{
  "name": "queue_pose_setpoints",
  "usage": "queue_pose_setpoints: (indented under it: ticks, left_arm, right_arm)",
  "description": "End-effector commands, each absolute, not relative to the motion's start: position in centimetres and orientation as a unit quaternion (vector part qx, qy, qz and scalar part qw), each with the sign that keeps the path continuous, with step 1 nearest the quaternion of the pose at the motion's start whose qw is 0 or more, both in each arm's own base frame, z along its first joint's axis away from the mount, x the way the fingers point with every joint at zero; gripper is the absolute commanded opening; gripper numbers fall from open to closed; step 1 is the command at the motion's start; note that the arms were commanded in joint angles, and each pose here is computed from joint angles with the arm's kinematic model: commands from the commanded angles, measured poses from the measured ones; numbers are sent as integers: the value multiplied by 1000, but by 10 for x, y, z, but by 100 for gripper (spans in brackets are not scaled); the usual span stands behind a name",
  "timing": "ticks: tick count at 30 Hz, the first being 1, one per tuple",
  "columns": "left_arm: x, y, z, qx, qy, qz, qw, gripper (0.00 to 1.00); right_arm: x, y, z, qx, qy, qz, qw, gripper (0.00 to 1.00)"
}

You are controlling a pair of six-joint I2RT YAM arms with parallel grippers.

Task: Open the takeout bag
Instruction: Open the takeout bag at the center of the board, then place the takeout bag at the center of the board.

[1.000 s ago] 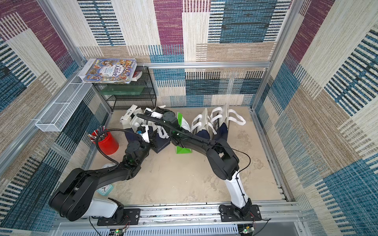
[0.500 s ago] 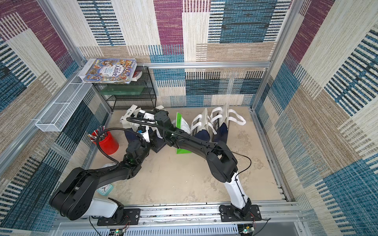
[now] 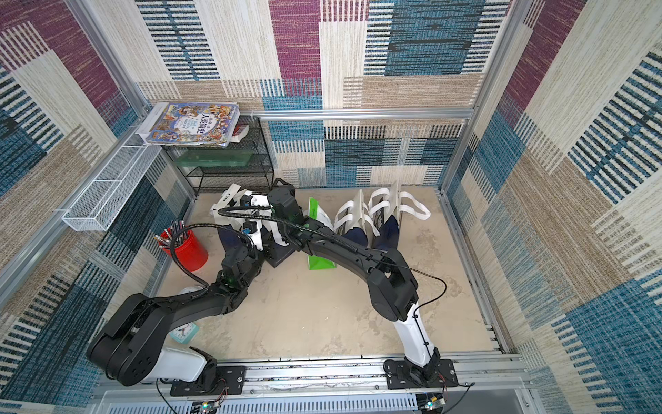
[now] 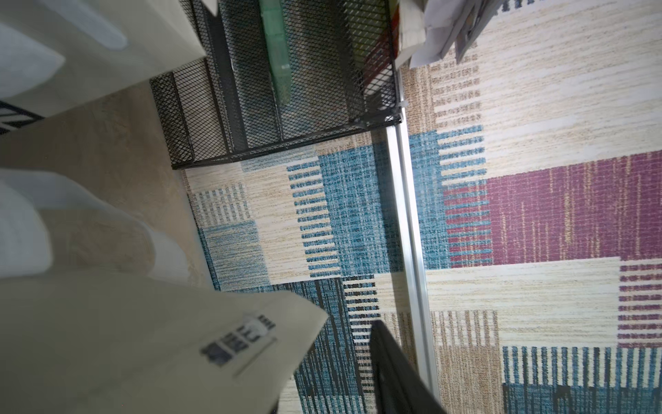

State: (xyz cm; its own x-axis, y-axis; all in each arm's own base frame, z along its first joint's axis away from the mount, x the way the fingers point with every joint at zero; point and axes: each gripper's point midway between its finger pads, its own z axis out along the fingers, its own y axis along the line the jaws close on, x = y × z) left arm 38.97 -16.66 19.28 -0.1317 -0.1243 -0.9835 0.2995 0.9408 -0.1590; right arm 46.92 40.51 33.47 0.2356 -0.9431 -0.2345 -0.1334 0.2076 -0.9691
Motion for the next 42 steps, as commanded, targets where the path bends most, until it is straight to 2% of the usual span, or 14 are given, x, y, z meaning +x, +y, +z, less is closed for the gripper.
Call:
queue_pose_setpoints:
  ticks: [1,8,17,22,23,26,27,28,30,31,36,38,39,42]
  left_arm:
    - [389,-164,174,69,758,-139,634,0]
    - [391,-164,173,63,759,-141,632,0]
    - [402,-161,173,42,755,-130,641,0]
    - [415,-160,176,34,750,-112,651,0]
    - [416,-160,178,33,748,-111,653,3]
    - [418,-159,180,27,746,-112,656,28]
    - [417,-160,181,27,746,-115,655,45]
    - [416,-162,182,29,746,-121,654,51]
    - [412,-166,183,36,747,-135,650,55]
    - [409,-169,184,43,748,-144,647,61]
    - [388,-179,188,79,754,-181,627,70]
    - [377,-183,192,101,754,-192,620,93]
    - [371,-184,194,112,755,-195,616,99]
    - [359,-184,200,133,759,-198,606,99]
  right_arm:
    - [467,397,349,-514,522,-349,584,61]
    - [461,387,384,-448,572,-268,632,80]
    - [464,338,418,-302,659,-200,659,80]
    - [449,301,431,-230,687,-131,677,79]
    - [444,294,433,-221,686,-122,683,80]
    - [429,268,438,-192,679,-91,702,79]
    - [424,259,439,-185,678,-77,708,79]
    - [420,251,438,-179,677,-59,712,79]
    - [415,237,434,-171,677,-28,716,79]
    - [413,230,430,-165,678,-15,716,79]
    - [414,208,409,-140,692,16,708,78]
    - [416,202,401,-136,698,23,703,77]
    - [416,200,399,-134,698,27,703,77]
    - [413,195,395,-132,693,39,708,77]
